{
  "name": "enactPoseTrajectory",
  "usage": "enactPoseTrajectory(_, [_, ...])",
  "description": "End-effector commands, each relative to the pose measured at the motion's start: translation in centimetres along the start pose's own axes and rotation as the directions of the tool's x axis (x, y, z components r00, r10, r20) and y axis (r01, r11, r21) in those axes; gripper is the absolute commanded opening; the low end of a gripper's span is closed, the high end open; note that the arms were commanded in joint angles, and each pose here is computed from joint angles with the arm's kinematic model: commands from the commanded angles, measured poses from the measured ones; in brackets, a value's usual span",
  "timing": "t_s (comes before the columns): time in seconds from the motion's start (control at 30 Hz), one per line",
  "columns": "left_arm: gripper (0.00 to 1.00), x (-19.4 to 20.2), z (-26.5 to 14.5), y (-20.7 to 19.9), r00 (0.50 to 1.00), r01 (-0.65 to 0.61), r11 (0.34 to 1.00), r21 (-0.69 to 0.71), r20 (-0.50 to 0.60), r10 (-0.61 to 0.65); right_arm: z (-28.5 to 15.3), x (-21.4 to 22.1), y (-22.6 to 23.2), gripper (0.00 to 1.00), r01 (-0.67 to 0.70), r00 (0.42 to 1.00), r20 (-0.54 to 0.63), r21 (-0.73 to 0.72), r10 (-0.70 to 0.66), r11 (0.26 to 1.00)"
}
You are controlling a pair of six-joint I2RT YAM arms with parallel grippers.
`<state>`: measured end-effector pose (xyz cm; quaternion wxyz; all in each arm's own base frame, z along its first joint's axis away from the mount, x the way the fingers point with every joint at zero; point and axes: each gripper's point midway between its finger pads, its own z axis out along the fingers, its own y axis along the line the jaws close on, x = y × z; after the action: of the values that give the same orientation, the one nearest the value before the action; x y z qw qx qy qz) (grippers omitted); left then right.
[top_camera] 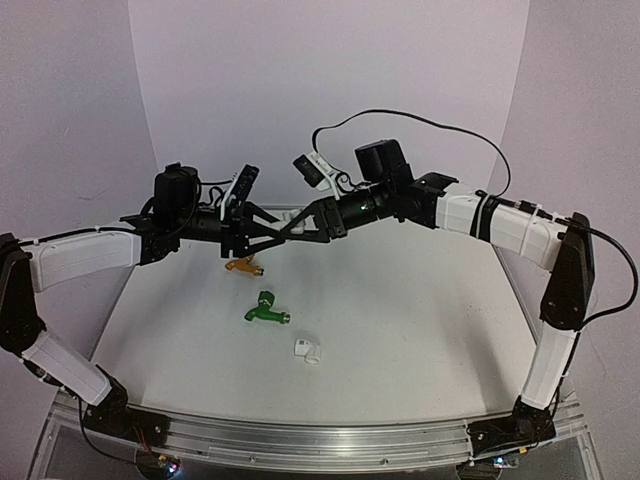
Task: Install the water faucets
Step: Pass from the left arm to the right
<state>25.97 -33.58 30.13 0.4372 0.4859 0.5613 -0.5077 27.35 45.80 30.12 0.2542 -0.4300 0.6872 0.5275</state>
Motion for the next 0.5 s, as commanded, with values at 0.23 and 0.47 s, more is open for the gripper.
enactPoseTrajectory(0.23, [0.0, -3.44, -0.55, -1.97, 0.993, -0.11, 0.992, 0.062, 0.049, 0.107, -0.09, -2.1, 2.2, 0.46, 0.047, 0.999, 0.03, -0.085, -0.045, 0.995])
enactPoseTrajectory(0.47, [0.0, -3.6, -0.49, -1.43, 0.996, -0.084, 0.995, 0.045, 0.041, 0.082, 0.14, -2.16, 1.47, 0.02, 0.04, 0.999, 0.033, -0.056, -0.038, 0.998])
